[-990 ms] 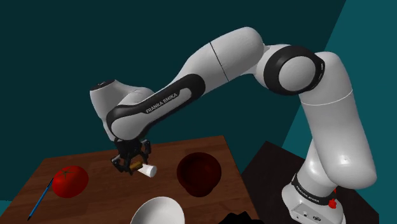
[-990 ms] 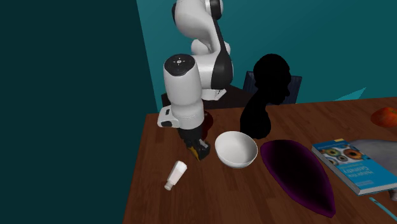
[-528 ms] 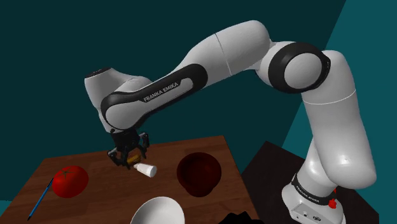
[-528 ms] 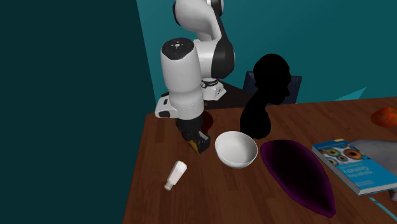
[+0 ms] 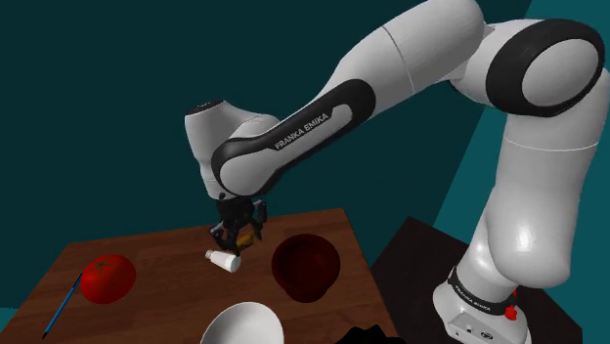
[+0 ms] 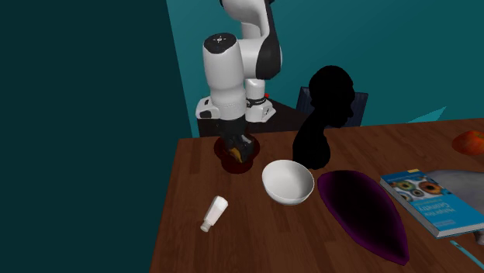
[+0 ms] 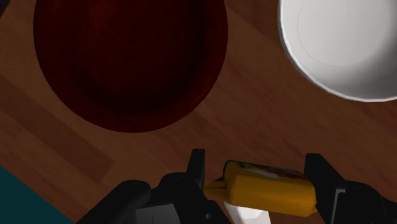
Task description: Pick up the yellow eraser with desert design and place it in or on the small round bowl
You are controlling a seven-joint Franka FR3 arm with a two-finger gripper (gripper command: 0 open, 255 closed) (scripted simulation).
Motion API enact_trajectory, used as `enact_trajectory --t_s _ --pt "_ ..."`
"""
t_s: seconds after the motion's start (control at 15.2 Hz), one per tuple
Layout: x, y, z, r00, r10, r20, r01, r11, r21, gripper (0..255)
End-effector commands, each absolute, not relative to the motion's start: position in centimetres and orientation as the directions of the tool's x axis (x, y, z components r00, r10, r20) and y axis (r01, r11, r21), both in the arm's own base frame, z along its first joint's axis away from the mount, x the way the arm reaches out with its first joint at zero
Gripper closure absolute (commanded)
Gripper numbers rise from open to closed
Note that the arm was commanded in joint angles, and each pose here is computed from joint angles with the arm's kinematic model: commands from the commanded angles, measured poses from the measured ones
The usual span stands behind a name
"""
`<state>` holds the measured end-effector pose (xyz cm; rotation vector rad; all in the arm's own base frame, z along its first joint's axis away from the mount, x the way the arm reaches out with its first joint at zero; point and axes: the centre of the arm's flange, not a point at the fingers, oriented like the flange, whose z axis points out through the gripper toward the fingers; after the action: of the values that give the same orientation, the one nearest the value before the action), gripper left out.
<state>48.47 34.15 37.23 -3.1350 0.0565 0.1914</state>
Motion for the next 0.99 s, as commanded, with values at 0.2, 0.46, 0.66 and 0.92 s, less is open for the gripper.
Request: enact_trajectory --t_s 0.2,0.46,0.66,0.92 --pt "44.0 29.3 37.3 0.992 -0.037 -0.122 -0.037 -0.999 0.002 255" --pt "40.4 25.5 37.3 0.992 -0.037 -0.122 -0.037 -0.999 0.002 255" --pt "38.0 23.0 36.8 0.992 -0.037 -0.122 -0.037 -0.999 0.002 255" --pt "38.0 23.0 34.7 0.992 -0.037 -0.122 -0.037 -0.999 0.002 255"
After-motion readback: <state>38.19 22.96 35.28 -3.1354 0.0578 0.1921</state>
